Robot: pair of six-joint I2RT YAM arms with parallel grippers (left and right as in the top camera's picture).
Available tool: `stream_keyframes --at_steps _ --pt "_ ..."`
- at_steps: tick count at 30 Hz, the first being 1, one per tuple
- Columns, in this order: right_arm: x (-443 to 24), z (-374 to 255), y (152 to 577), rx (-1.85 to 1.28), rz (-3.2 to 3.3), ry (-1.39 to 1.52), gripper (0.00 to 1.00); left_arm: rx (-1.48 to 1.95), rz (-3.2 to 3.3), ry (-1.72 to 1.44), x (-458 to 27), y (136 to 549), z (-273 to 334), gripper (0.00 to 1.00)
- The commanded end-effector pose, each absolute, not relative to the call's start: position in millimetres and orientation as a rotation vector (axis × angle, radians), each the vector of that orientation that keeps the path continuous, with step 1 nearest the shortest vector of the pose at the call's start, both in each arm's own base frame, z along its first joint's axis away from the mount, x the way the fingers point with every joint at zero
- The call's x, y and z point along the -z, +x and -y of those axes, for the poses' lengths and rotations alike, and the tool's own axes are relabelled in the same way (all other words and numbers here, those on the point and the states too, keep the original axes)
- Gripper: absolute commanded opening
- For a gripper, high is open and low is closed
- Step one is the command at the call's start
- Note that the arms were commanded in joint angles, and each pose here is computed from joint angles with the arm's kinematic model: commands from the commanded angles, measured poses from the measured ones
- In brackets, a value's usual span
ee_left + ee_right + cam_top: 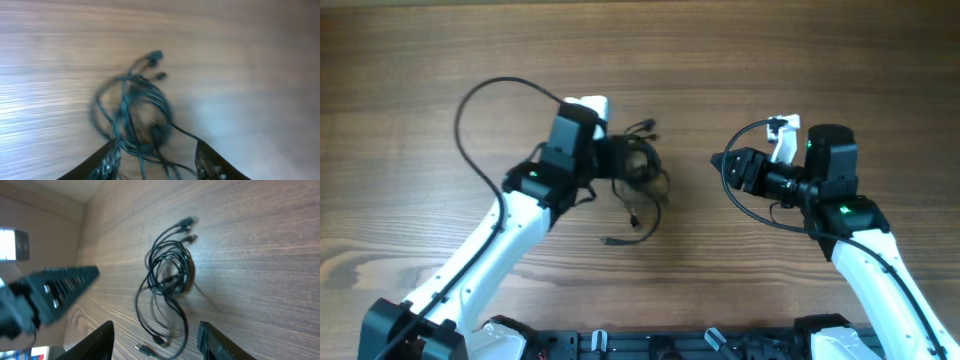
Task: Untangle cables
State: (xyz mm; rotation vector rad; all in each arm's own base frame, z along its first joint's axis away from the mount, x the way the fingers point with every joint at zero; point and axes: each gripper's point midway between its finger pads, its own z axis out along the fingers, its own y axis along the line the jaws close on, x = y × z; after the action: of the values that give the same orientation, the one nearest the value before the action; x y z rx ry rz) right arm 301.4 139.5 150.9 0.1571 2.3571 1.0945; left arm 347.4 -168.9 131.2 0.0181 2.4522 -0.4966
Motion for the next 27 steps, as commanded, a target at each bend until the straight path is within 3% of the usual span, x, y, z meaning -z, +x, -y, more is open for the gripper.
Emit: stream_keyframes --at_steps 1,9,17,22,27 --pt "-145.0 -140.7 300.5 -1.090 -2.381 0.138 0.56 0.421 -2.438 -0.315 -124.1 368.8 121.8 0.58" --pt "-144.8 -140.7 300.2 -1.092 -2.383 0.140 0.56 0.721 -2.617 -0.134 -68.0 362.0 163.7 0.53" --pt "-142.8 -140.5 298.3 -1.092 -2.395 0.147 0.56 0.734 -2.677 -0.071 -31.7 361.8 174.1 0.58" --pt "-142.8 -140.5 298.2 -1.093 -2.396 0.150 0.56 0.689 -2.595 0.005 -27.8 381.2 180.1 0.52" --pt "-142.9 -140.7 298.2 -1.095 -2.396 0.150 0.56 0.699 -2.626 0.068 -12.5 371.7 199.6 0.31"
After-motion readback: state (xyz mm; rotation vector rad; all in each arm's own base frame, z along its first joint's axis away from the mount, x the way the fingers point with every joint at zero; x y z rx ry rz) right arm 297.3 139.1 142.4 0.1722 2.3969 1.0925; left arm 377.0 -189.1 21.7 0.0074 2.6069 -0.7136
